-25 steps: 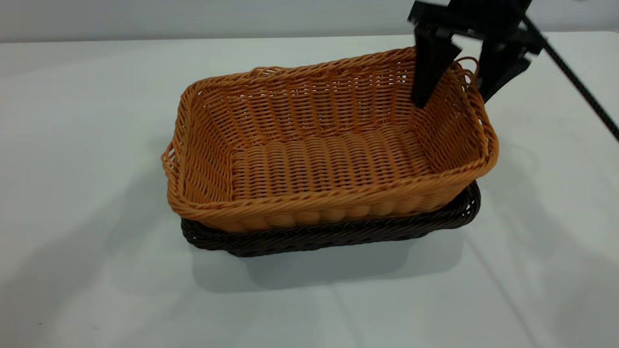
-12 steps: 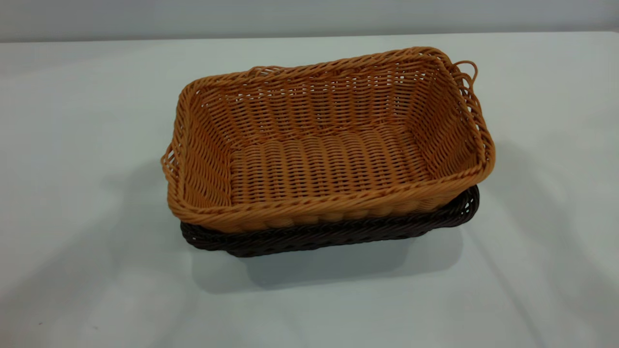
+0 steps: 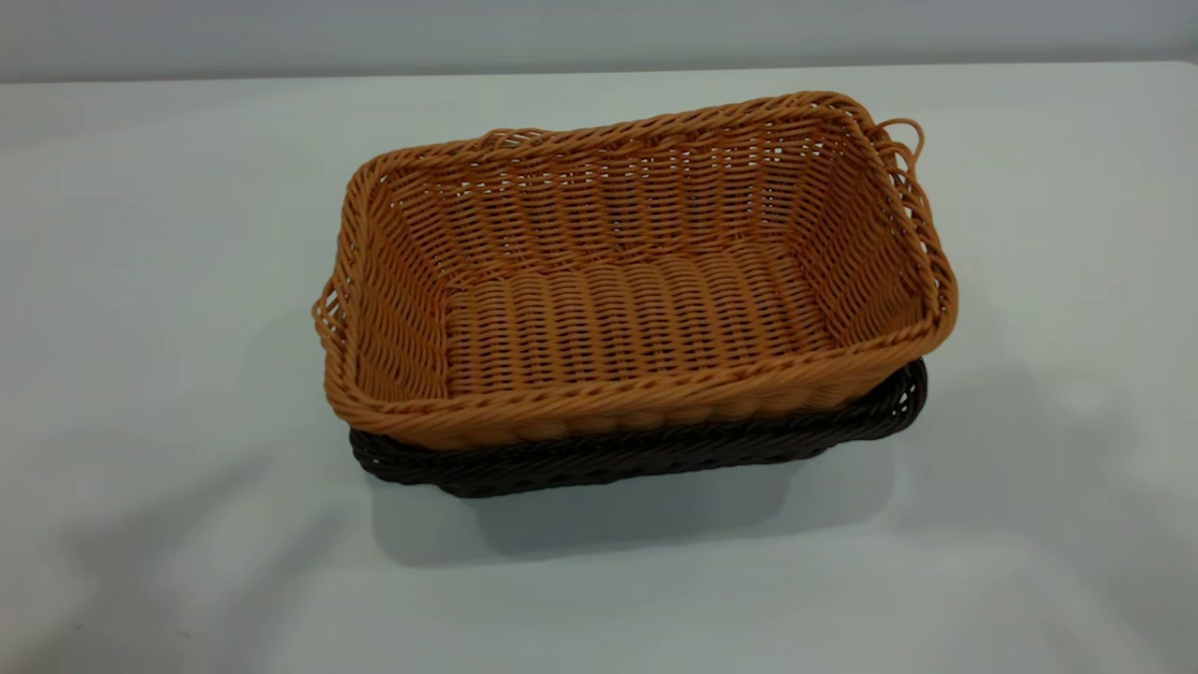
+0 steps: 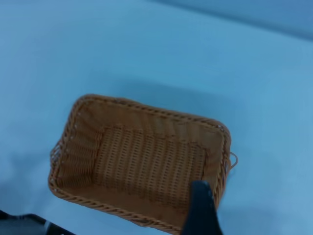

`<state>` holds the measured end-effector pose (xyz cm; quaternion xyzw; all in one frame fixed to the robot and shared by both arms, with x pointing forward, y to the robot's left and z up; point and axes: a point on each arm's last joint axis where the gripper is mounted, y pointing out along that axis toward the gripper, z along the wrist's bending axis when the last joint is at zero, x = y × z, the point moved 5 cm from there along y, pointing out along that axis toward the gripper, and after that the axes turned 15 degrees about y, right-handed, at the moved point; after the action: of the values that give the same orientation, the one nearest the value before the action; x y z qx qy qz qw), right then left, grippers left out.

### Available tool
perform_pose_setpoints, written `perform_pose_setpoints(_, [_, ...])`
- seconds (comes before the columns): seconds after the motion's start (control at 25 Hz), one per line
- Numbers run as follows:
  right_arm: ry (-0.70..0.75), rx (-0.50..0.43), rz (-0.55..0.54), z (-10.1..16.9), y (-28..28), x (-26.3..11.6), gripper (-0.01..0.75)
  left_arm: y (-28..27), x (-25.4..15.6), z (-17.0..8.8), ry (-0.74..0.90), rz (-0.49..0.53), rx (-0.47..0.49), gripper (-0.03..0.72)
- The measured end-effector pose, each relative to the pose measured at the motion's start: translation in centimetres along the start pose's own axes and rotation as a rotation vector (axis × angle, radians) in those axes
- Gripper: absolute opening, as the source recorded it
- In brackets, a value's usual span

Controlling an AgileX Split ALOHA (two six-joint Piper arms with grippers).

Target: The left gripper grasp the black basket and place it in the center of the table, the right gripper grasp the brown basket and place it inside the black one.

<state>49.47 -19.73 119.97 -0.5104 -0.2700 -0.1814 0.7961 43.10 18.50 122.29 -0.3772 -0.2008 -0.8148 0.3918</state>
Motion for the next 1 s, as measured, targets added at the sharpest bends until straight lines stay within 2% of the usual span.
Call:
perform_pose_setpoints(0.16, [-0.003, 0.001, -0.018, 0.0, -2.2, -2.7, 0.475, -0.9, -1.7, -1.7, -0.083, 0.034, -0.022, 0.493])
perform_pose_setpoints(0.36, [0.028, -0.023, 0.071, -1.4, -1.5, -8.0, 0.475, -0.5, -3.1, -3.2, -0.314, 0.08, -0.075, 0.493])
perform_pose_setpoints(0.48, [0.044, -0.043, 0.115, -2.3, -1.1, -11.2, 0.475, -0.1, -3.6, -4.5, -0.409, 0.119, -0.168, 0.493])
perform_pose_setpoints(0.56, [0.061, -0.067, 0.124, -3.0, -1.2, -13.1, 0.475, 0.1, -4.2, -6.0, -0.448, 0.166, -0.267, 0.493])
perform_pose_setpoints(0.76, [0.109, -0.134, 0.124, -4.8, -1.6, -17.8, 0.475, -0.8, -6.3, -9.6, -0.492, 0.368, -0.512, 0.493])
perform_pose_setpoints(0.88, [0.125, -0.168, 0.118, -5.9, -1.5, -20.5, 0.475, -2.2, -7.9, -10.7, -0.508, 0.538, -0.581, 0.493])
perform_pose_setpoints(1.0, [0.116, -0.195, 0.088, -7.0, -1.0, -22.8, 0.475, -4.0, -10.0, -11.2, -0.49, 0.744, -0.606, 0.493])
